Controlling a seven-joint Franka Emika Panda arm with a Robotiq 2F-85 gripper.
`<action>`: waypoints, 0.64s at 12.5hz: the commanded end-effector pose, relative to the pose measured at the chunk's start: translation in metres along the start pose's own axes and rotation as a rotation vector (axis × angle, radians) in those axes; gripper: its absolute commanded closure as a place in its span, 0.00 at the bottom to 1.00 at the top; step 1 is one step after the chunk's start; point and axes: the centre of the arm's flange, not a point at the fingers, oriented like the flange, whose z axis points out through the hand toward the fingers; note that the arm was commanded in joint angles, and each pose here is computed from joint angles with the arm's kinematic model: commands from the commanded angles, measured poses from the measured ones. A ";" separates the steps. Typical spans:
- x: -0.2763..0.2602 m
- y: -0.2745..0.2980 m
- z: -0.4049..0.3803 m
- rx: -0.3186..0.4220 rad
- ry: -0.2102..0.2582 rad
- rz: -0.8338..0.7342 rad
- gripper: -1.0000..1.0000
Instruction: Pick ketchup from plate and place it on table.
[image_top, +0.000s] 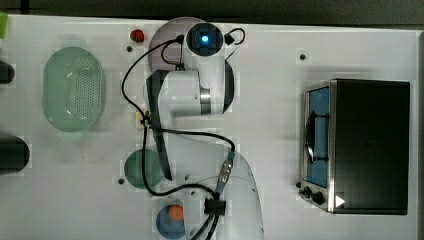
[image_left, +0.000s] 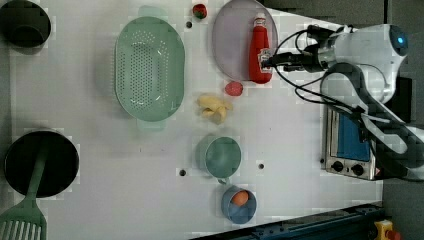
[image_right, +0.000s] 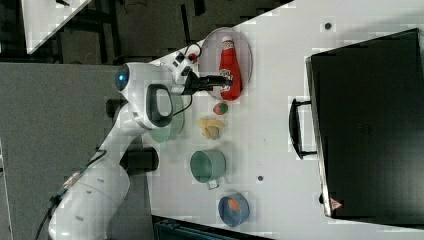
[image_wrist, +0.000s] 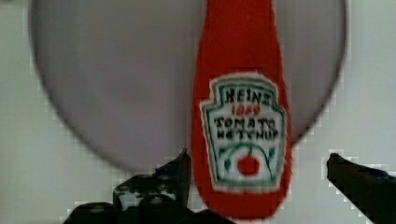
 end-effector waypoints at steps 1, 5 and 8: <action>0.010 -0.003 0.014 0.005 0.043 -0.054 0.00; 0.014 -0.006 0.040 0.016 0.063 -0.056 0.00; 0.017 -0.008 0.048 0.020 0.074 -0.057 0.00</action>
